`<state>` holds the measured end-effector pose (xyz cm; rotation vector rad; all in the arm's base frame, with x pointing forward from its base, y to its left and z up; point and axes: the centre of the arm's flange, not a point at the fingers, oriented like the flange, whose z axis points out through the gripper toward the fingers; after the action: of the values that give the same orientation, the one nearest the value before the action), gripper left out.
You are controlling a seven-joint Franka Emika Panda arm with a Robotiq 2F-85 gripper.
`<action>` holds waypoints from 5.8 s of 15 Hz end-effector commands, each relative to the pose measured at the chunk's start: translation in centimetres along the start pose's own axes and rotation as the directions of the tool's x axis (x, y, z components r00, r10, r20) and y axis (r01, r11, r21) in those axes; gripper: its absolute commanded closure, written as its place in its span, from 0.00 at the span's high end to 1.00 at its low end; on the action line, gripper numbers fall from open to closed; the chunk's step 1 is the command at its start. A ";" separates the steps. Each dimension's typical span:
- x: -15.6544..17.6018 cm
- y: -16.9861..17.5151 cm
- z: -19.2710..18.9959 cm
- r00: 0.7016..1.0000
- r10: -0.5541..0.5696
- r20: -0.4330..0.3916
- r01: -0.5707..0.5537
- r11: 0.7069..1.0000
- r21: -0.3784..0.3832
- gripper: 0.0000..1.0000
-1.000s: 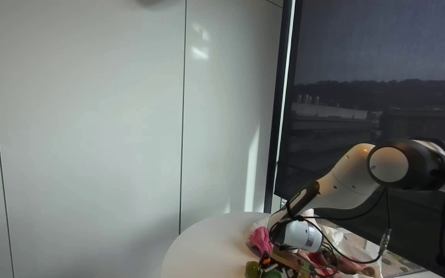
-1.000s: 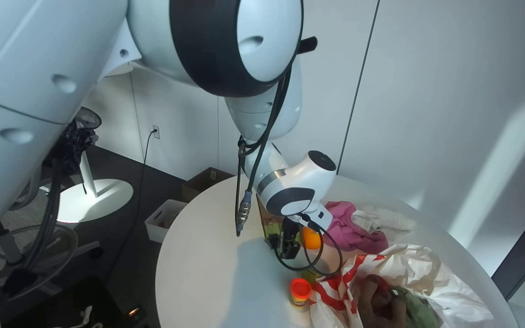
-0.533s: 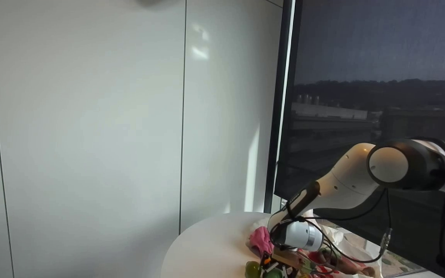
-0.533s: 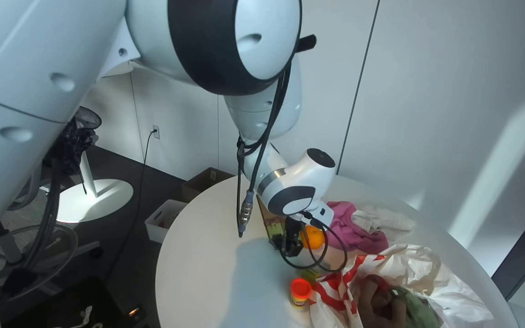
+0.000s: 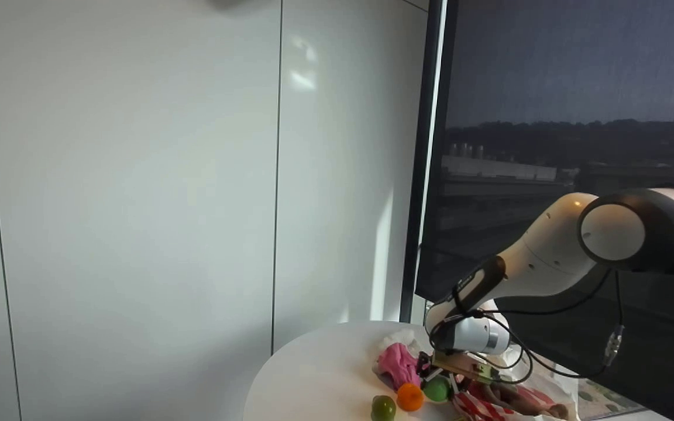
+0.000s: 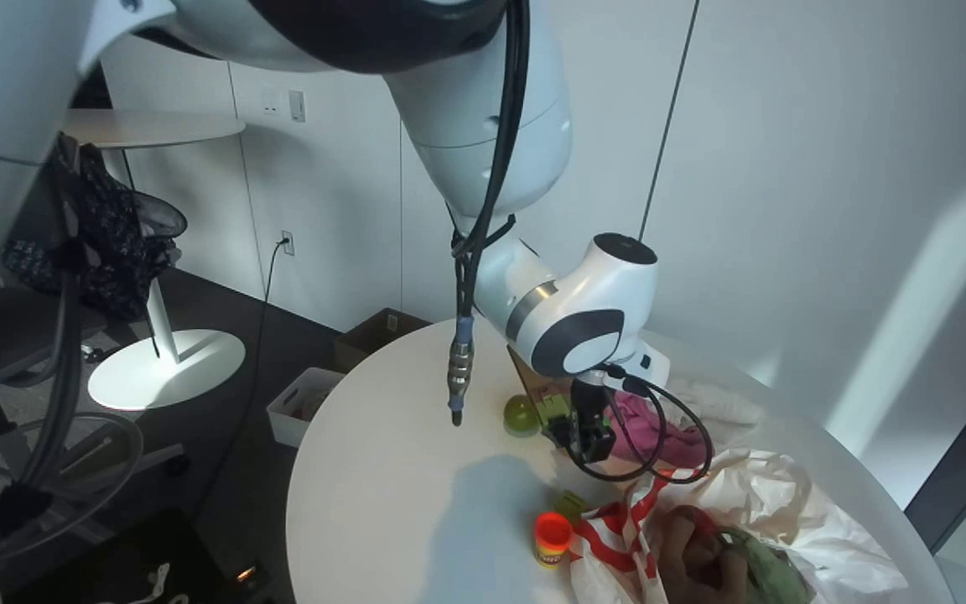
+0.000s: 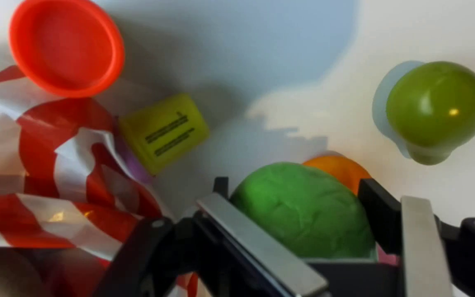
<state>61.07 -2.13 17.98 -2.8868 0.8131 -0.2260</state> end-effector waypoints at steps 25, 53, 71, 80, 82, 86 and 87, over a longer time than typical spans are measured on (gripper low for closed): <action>8.3 17.0 0.0 0.880 0.248 -0.404 -0.398 0.850 -0.345 1.00; 0.7 -7.2 6.5 0.987 0.054 -0.152 -0.068 0.994 -0.086 1.00; 2.2 -6.7 2.1 0.976 0.006 -0.220 -0.051 0.978 -0.204 0.58; 6.7 8.1 -4.6 0.888 0.229 -0.399 -0.370 0.871 -0.323 0.58; 7.0 10.9 -4.3 0.867 0.266 -0.422 -0.422 0.842 -0.336 0.58; 7.6 14.1 -3.4 0.839 0.294 -0.458 -0.473 0.809 -0.348 0.58; 7.9 14.6 -3.3 0.834 0.290 -0.468 -0.480 0.801 -0.358 0.58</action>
<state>60.08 -17.92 19.76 -3.0276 1.6958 -0.5857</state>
